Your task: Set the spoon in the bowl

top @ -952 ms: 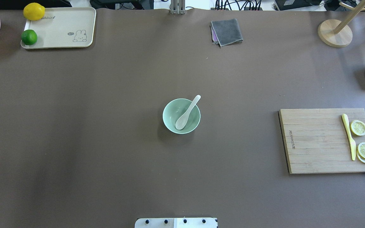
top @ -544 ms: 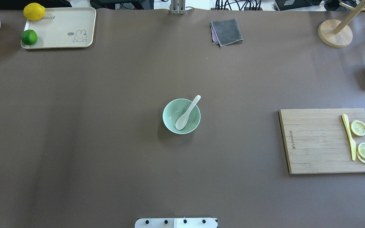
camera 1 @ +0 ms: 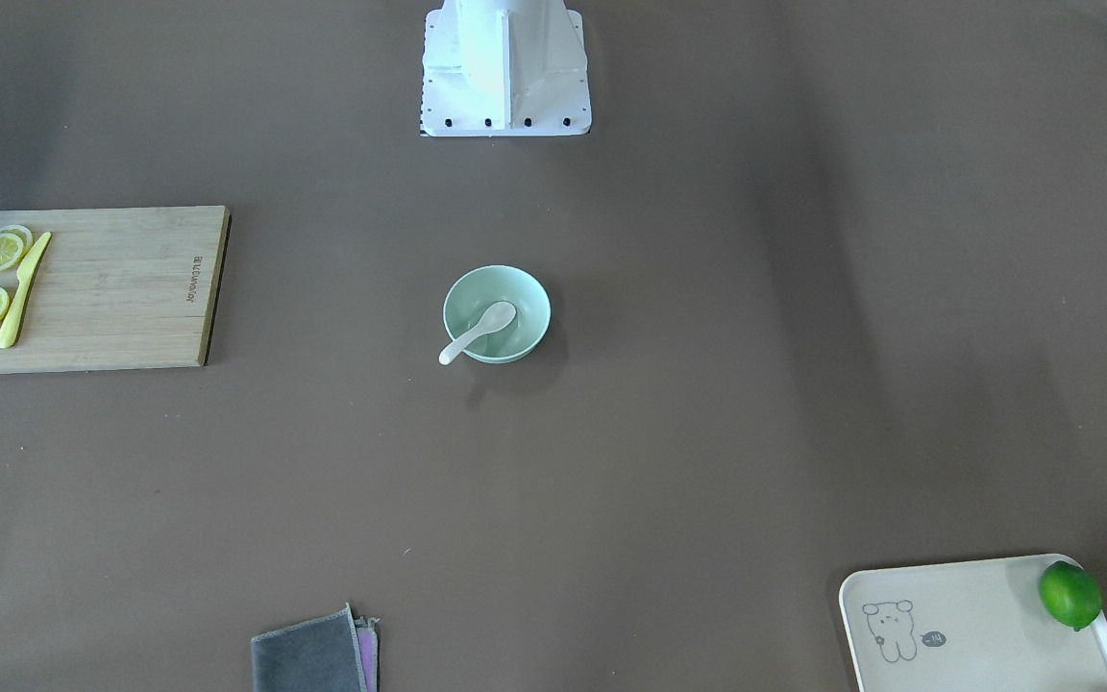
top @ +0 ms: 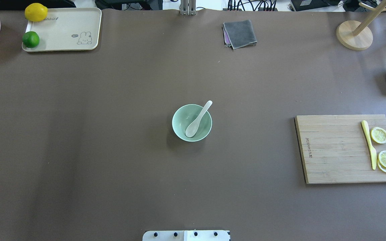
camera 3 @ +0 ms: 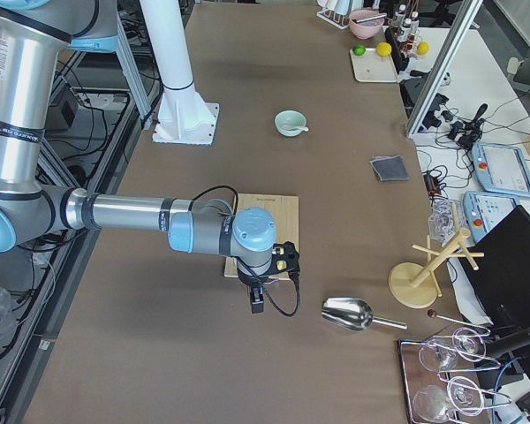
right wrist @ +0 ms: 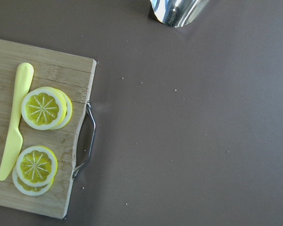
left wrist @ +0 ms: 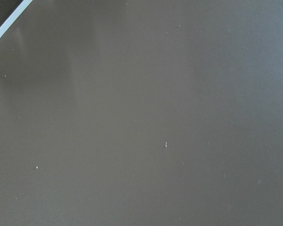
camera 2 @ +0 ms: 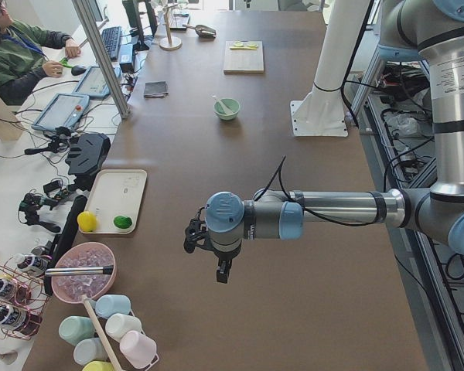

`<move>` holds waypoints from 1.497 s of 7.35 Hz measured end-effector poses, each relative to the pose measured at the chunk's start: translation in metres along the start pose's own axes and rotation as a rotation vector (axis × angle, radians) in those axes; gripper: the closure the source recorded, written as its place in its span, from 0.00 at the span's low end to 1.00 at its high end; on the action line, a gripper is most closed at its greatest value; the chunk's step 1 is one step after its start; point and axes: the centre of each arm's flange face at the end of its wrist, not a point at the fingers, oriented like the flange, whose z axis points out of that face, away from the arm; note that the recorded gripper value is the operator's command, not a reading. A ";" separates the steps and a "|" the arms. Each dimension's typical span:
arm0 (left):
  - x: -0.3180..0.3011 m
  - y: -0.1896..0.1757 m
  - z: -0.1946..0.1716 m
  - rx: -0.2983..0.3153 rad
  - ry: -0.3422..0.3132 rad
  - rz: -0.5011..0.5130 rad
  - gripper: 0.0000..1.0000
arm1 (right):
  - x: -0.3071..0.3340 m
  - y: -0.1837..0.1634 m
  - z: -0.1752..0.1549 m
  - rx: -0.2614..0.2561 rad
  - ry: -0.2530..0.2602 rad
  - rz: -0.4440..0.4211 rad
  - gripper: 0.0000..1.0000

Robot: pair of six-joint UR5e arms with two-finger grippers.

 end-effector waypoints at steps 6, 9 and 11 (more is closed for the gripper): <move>0.001 0.001 -0.001 0.002 0.000 0.002 0.01 | 0.001 0.001 0.003 -0.004 -0.012 0.005 0.00; 0.002 0.000 -0.002 0.003 0.000 0.003 0.01 | 0.000 0.001 0.003 -0.002 -0.023 0.004 0.00; 0.001 0.000 -0.001 0.003 0.000 0.002 0.01 | 0.000 0.001 0.003 -0.001 -0.025 0.004 0.00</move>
